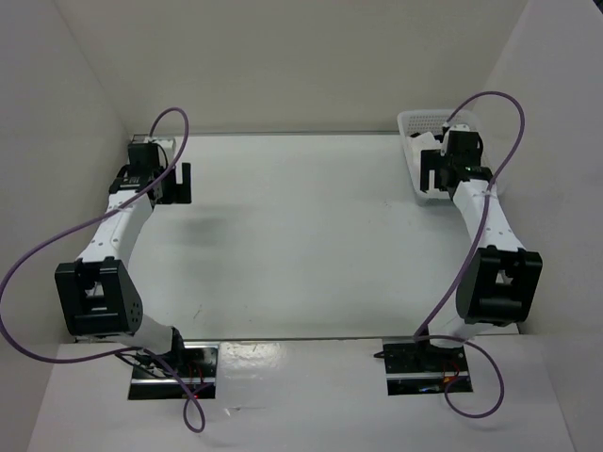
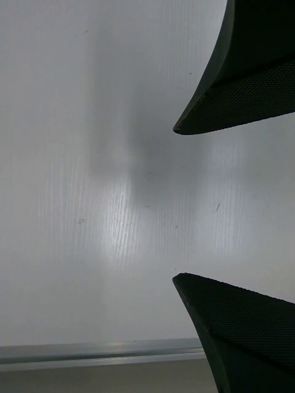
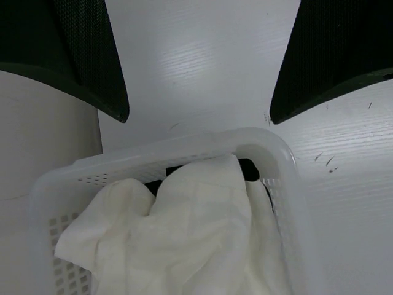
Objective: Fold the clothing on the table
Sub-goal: Grab the skirt from the pile
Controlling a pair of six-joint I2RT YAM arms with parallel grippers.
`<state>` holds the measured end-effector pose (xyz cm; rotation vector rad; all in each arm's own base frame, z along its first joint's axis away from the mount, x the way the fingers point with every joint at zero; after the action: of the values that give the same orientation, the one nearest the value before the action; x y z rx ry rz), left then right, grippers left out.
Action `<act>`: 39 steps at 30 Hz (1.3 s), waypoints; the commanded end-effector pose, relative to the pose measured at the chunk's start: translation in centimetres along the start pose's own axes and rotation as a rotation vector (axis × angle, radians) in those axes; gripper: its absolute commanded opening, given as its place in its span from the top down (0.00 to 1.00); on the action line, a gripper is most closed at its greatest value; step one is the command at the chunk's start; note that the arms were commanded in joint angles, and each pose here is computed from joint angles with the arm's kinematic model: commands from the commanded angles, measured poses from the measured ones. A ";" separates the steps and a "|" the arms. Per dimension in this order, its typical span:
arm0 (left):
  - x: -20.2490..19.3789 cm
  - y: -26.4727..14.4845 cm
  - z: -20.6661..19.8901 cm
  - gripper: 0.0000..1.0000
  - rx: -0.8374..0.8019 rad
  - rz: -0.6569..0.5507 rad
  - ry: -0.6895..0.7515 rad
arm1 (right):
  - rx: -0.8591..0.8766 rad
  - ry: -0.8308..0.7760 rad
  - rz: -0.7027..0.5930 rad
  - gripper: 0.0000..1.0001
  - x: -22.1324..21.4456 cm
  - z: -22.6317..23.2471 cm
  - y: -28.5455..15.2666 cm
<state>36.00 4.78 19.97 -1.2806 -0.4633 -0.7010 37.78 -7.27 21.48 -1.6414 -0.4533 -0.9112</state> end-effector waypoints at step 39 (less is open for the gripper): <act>-2.1 2.4 -3.7 0.01 -0.198 0.106 0.091 | 0.025 0.101 0.027 0.02 4.1 -0.5 8.0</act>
<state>35.62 2.24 16.19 -1.4285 -0.2857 -0.7059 44.58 -10.51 18.33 -1.5892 -0.3432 -0.9523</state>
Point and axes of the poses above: each gripper's point midway between its finger pads, its own y axis out along the fingers, its own z axis along the line the jaws close on, x = y × z, the point moved 5 cm from there along -y, back along the fingers, and after that the axes turned 13 degrees about y, right-handed, at the moved point
